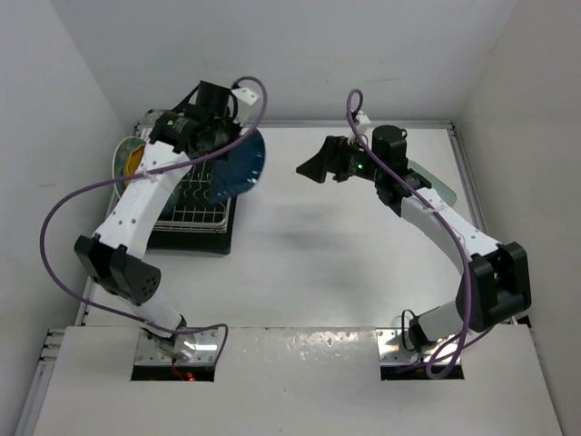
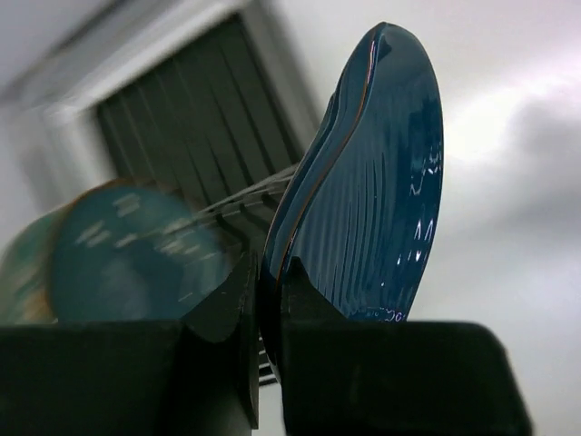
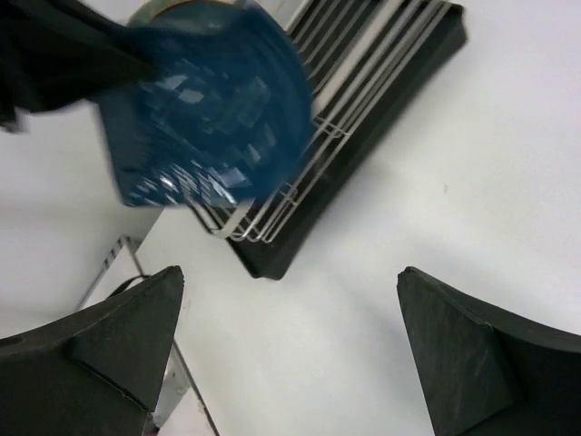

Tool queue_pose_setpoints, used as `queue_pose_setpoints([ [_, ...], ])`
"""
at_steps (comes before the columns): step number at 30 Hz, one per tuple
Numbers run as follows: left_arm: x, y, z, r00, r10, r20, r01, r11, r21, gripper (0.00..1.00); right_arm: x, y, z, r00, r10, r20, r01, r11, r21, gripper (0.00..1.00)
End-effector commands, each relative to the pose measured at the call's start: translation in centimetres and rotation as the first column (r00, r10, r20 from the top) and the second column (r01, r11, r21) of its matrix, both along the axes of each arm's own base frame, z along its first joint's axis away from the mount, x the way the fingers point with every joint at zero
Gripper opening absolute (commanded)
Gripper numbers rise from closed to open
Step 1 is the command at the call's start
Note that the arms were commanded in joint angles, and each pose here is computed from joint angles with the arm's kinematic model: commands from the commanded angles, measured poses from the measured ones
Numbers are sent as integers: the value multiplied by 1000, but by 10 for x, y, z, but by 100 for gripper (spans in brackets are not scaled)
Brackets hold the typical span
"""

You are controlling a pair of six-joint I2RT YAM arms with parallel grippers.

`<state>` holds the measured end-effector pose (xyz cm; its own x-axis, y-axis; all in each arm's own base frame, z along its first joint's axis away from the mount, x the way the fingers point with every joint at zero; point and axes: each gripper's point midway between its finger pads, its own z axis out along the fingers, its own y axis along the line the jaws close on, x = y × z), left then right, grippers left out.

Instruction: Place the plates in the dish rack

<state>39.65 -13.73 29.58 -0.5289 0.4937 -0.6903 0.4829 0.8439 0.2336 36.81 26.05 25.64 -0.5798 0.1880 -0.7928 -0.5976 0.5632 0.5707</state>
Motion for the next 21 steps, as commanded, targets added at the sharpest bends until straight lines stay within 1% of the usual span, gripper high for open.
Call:
queue_pose_setpoints([
  [1,-5,97,117,796,445,410,-472,881,-39,0,10,-10,3,994,-110,-5,110,994,-8,100],
  [3,-15,117,124,724,518,456,-561,826,-48,0,7,-14,-4,992,-124,-18,124,992,-16,100],
  [4,-18,131,123,673,567,475,-624,780,-48,0,8,-15,-5,990,-137,-18,137,990,-20,100],
  [6,-20,137,121,632,604,486,-660,748,-70,0,7,-16,-9,989,-144,-25,143,989,-25,100],
  [8,-22,149,104,608,626,488,-707,707,-27,0,7,-18,-12,988,-153,-33,152,988,-30,100],
  [9,-23,150,100,602,630,491,-713,701,-24,0,7,-19,-13,987,-155,-37,154,988,-30,100],
  [10,-20,160,88,581,649,491,-740,673,-14,0,7,-19,-16,987,-155,-42,154,988,-34,100],
  [11,-18,164,82,575,655,490,-747,665,-11,0,7,-19,-17,986,-158,-52,156,987,-34,100],
  [12,-16,168,84,552,667,501,-754,655,-42,0,8,-21,-18,986,-160,-49,158,987,-37,100],
  [14,-13,175,74,540,678,499,-769,638,-35,0,6,-21,-16,987,-155,-49,153,988,-37,100],
  [15,-11,177,74,540,679,497,-765,642,-46,0,6,-23,-16,986,-159,-46,157,987,-37,100],
  [18,-6,179,58,550,676,491,-770,638,-15,0,1,-21,-22,986,-154,-58,152,988,-42,100],
  [19,-2,183,58,536,679,503,-775,631,-26,0,5,-27,-22,984,-170,-58,168,985,-43,100],
  [21,0,187,43,539,676,502,-780,625,-4,0,4,-29,-26,982,-175,-68,173,984,-46,100],
])
